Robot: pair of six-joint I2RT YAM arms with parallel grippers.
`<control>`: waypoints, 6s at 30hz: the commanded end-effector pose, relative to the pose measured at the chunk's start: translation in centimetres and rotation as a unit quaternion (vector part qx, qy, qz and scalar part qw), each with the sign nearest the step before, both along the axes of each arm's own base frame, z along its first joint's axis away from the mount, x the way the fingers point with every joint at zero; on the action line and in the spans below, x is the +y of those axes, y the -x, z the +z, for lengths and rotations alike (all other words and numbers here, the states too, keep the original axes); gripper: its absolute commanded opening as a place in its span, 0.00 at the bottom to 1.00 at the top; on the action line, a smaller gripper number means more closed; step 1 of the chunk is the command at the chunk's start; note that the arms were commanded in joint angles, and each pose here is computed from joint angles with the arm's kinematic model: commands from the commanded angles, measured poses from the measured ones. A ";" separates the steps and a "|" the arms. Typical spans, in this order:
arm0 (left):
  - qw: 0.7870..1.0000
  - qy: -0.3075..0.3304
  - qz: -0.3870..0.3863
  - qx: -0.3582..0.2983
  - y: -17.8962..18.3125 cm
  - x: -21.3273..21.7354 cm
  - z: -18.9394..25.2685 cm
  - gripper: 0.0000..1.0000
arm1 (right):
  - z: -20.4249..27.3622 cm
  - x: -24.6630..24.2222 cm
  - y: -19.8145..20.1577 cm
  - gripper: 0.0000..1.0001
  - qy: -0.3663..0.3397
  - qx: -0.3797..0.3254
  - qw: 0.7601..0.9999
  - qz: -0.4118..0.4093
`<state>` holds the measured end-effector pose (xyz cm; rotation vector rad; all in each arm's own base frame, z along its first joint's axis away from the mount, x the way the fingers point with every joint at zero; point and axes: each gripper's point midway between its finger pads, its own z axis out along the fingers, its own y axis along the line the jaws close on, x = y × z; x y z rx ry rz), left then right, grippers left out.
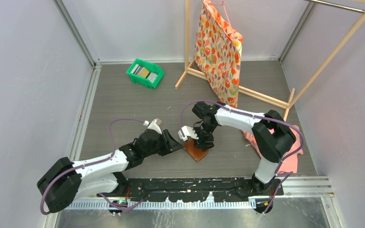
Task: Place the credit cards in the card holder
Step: Open the card holder at the center of the board.
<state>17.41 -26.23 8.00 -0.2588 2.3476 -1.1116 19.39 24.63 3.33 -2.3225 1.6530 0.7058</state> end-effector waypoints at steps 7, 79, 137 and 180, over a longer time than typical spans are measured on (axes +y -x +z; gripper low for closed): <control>0.999 0.032 0.021 -0.021 -1.4 -2.2 0.9 0.39 | 0.4 2.0 -1.3 0.58 -0.023 -0.046 0.999 0.018; 0.998 0.034 -0.058 0.020 -1.8 -4.8 -1.5 0.22 | -2.8 0.3 1.8 0.48 0.047 -0.053 0.997 0.024; 0.998 0.015 -0.049 -0.029 -1.7 -1.9 0.3 0.78 | 9.4 1.0 -3.2 0.01 -0.147 0.042 0.966 -0.208; 0.991 0.046 -0.094 -0.080 -2.8 -4.2 4.5 0.54 | 7.7 -4.0 -1.7 0.01 -0.092 0.102 0.978 -0.159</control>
